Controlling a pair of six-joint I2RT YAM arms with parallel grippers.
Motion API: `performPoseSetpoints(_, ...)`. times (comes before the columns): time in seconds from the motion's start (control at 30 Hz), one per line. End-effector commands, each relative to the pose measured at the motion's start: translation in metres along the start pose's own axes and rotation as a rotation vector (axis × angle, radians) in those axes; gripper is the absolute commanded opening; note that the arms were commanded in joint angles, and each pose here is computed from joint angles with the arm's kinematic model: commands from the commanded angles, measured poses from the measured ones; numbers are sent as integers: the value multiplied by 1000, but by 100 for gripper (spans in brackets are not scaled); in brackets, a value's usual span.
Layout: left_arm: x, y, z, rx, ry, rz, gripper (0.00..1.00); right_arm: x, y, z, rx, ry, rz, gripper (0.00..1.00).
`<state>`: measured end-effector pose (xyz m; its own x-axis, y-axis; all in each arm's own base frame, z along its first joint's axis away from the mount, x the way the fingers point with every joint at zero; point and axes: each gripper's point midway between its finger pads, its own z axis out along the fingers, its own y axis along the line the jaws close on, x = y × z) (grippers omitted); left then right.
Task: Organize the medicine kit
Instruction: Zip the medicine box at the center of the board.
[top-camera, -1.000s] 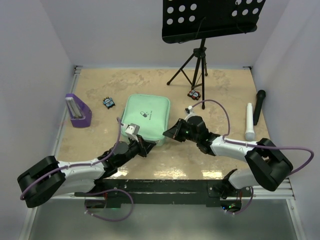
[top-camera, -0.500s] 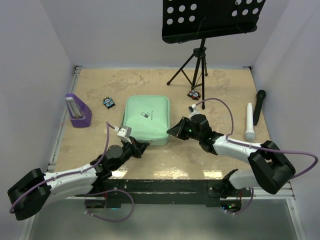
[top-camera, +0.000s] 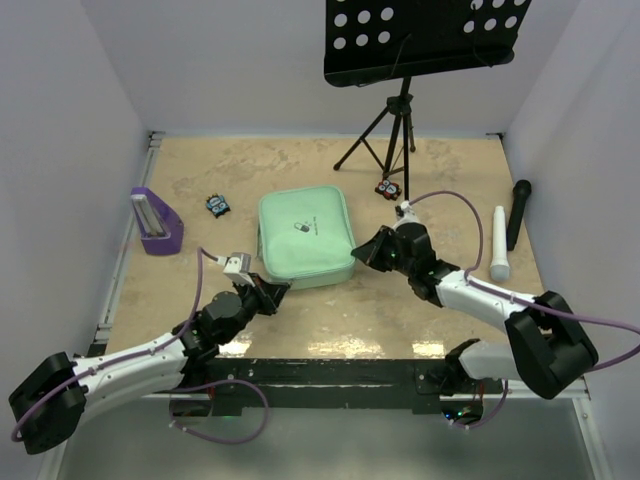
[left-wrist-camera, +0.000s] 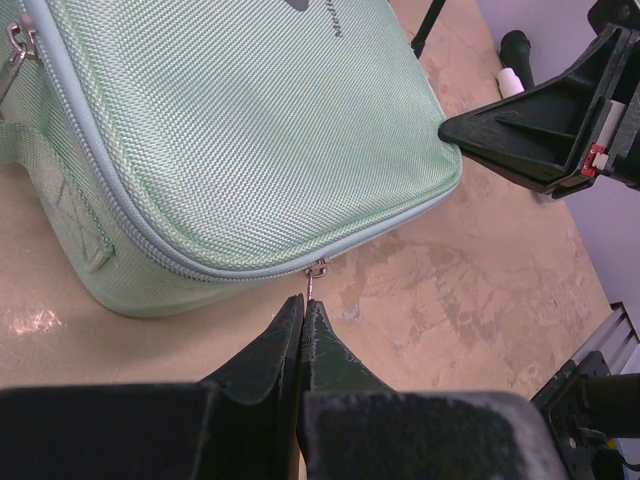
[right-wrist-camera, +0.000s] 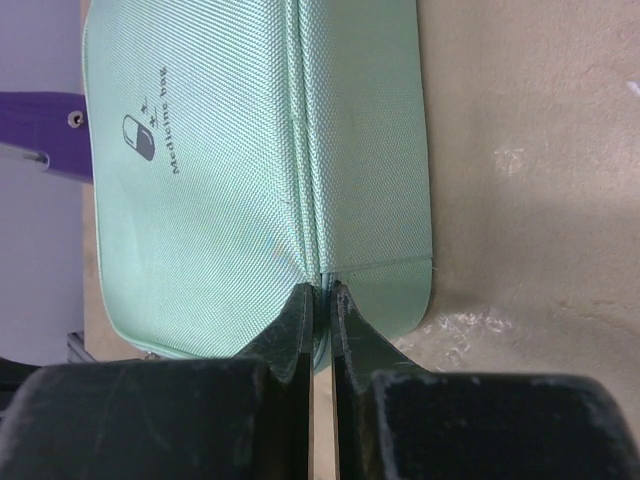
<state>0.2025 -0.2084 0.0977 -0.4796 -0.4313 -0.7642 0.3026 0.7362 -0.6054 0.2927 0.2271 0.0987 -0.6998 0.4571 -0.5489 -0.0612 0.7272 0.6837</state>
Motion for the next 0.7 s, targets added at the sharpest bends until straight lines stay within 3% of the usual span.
performPoseSetpoints(0.0,25,42,-7,-133,58,33,0,-36,-27,-5,140,-125,-56,0)
performPoseSetpoints(0.17,24,40,-5,-122,49,38,0,-45,1,-16,20,-146,-103,1)
performPoseSetpoints(0.23,22,36,-4,-107,39,22,0,-37,16,-21,-63,-118,-77,25)
performPoseSetpoints(0.3,22,34,-4,-97,41,20,0,-30,20,-26,-92,-101,-52,41)
performPoseSetpoints(0.37,21,33,-2,-95,40,22,0,-24,22,-32,-104,-84,-38,51)
performPoseSetpoints(0.47,19,28,1,-83,41,34,0,-11,28,-41,-149,-54,-2,61)
performPoseSetpoints(0.67,14,19,9,-69,33,35,0,33,50,-46,-224,72,68,67)
